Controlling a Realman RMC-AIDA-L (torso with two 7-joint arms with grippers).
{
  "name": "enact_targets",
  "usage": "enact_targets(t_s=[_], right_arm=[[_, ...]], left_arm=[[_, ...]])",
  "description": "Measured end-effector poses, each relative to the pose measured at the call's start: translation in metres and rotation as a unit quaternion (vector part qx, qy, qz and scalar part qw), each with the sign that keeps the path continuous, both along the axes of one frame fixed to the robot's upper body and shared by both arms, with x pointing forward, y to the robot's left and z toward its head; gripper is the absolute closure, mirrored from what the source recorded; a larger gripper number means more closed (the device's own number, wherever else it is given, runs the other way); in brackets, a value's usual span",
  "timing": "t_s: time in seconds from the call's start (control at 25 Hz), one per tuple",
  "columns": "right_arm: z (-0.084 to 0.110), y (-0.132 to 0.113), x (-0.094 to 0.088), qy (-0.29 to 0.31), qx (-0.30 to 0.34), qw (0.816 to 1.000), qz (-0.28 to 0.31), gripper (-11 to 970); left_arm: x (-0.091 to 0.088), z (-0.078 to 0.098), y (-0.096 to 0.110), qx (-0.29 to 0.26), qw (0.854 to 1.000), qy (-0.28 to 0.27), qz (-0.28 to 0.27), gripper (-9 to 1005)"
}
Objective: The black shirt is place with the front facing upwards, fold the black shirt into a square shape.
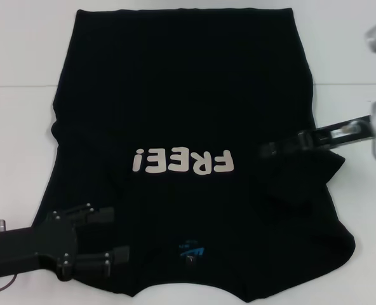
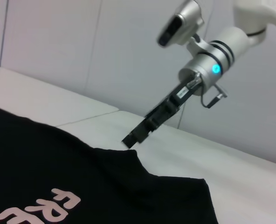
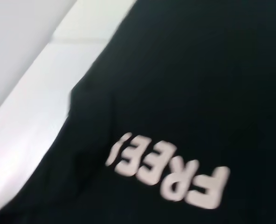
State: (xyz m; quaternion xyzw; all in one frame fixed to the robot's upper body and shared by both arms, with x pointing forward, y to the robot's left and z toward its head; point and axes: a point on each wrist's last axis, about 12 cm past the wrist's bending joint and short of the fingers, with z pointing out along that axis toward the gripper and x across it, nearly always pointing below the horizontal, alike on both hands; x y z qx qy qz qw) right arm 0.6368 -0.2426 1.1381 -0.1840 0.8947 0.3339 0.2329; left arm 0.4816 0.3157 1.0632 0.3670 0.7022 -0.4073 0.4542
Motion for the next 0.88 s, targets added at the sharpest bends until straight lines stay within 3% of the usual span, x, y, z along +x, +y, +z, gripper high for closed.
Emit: enact_targets(t_s=[0.2,0.4,0.64,0.88], right_arm=[[-0.003,-0.059,-0.007,0.042,0.020,0.992,-0.115,250],[-0.002,-0.092,-0.007,0.089,-0.018,0.979,-0.183,236],[0.005,-0.085,0.006,0.098,-0.104,0.973,-0.183,235],[-0.004,-0.063,0.013,0.086,-0.123,0.974,-0.169,236]], left_arm=[[0.002,0.000,0.000,0.000,1.000,0.009,0.005,124],[0.003,0.000,-0.001,0.000,1.000,0.010,0.003,124],[0.003,0.000,-0.002,0.001,1.000,0.010,0.001,123],[0.003,0.000,-0.003,0.000,1.000,0.011,0.001,123]])
